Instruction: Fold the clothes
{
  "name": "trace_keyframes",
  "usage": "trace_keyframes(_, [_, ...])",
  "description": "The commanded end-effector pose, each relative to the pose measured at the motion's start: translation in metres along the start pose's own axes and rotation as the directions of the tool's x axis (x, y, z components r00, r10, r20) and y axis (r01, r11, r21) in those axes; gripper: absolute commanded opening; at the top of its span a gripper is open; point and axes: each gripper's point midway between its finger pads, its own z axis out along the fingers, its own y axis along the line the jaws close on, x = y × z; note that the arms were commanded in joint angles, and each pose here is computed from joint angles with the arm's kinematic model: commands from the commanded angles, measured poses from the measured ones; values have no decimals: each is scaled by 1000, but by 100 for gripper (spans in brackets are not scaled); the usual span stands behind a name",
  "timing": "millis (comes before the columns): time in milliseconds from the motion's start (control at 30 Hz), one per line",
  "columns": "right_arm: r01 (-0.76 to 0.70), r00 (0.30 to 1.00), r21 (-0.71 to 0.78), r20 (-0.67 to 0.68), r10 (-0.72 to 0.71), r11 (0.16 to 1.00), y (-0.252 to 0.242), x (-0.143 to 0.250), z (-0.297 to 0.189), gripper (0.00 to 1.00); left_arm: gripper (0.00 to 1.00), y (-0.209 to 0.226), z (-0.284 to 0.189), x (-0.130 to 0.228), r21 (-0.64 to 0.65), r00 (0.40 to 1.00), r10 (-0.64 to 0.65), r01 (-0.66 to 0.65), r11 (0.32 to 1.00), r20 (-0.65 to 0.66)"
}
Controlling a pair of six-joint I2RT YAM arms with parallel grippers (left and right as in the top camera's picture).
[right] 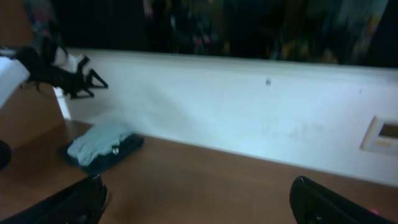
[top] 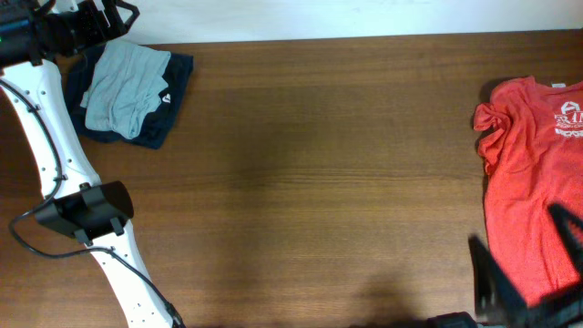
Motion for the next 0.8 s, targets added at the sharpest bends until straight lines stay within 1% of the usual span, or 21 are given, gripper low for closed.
trace_keyframes(0, [5,1000,22,-5,-5,1000,-5,35,1,99,99,4,2,1,-2,1000,-11,11,1000,-4])
trace_keyframes(167, [15,998,35,63,-17,999,-9,78,18,99,99,4,2,1,-2,1000,-11,11,1000,-4])
trace_keyframes(533, [44,967,42,250,-53,998,-24,164,99,99,99,4,2,1,-2,1000,-11,11,1000,-4])
trace_keyframes(767, [33,970,93,237,-55,995,-38,211,118,99,100,4,2,1,-2,1000,-11,11,1000,-4])
